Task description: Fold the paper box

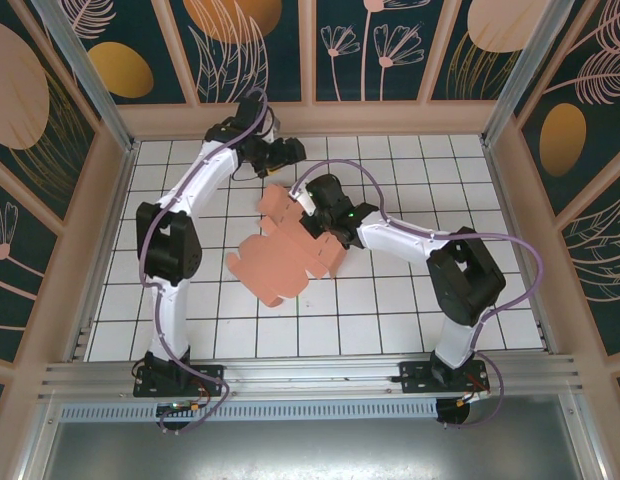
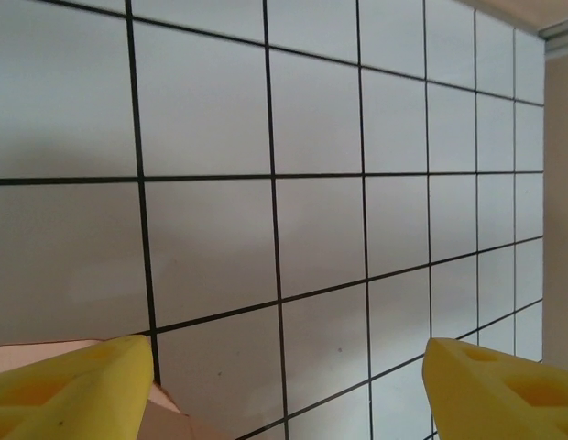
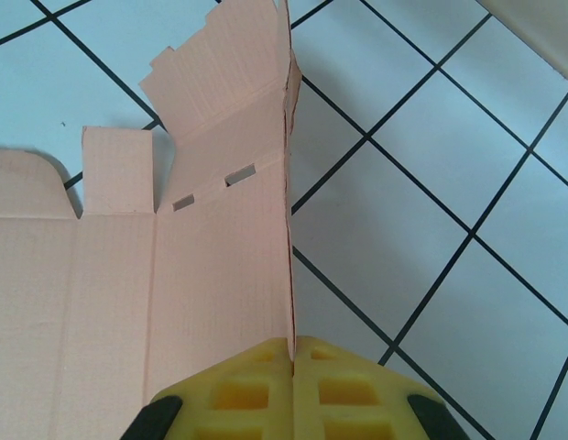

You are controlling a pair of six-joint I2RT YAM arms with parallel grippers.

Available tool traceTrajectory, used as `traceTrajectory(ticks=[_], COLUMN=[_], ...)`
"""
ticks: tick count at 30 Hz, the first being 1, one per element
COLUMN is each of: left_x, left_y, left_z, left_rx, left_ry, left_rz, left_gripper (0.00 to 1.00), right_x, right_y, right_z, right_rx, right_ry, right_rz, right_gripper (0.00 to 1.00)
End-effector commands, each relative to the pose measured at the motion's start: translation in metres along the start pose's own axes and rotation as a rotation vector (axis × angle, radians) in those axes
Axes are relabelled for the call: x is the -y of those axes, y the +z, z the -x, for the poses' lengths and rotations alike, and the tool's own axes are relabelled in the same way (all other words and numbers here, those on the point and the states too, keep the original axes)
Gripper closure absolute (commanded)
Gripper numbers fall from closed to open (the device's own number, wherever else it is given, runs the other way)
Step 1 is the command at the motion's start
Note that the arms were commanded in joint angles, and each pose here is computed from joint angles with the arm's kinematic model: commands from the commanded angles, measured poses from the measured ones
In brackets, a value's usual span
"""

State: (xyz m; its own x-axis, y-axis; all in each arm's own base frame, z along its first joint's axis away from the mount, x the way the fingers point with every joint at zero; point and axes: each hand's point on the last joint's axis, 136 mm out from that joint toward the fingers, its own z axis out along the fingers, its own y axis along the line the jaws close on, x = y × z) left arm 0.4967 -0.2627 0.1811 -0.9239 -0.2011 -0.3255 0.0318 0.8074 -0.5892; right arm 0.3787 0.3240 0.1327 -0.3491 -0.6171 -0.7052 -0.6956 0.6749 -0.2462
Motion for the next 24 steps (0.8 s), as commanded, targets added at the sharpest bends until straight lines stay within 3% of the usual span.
traceTrajectory(ticks=[1, 16, 24], left_x=[-0.001, -0.025, -0.008], left_y=[0.008, 0.002, -0.001], left_z=[-0.023, -0.062, -0.072], left_rx=[-0.098, -0.208, -0.197], left_ry=[0.017, -0.054, -0.175], left_rz=[0.008, 0.093, -0.017], left_gripper=[0.24, 0.27, 0.39], right_x=[0.002, 0.005, 0.005], right_y=[0.002, 0.005, 0.008], right_z=[0.009, 0.008, 0.010], right_rx=[0.008, -0.005, -0.001], right_ry=[-0.034, -0.054, -0.060], right_rz=[-0.024, -0.043, -0.044], right_gripper=[1.00, 1.00, 1.00])
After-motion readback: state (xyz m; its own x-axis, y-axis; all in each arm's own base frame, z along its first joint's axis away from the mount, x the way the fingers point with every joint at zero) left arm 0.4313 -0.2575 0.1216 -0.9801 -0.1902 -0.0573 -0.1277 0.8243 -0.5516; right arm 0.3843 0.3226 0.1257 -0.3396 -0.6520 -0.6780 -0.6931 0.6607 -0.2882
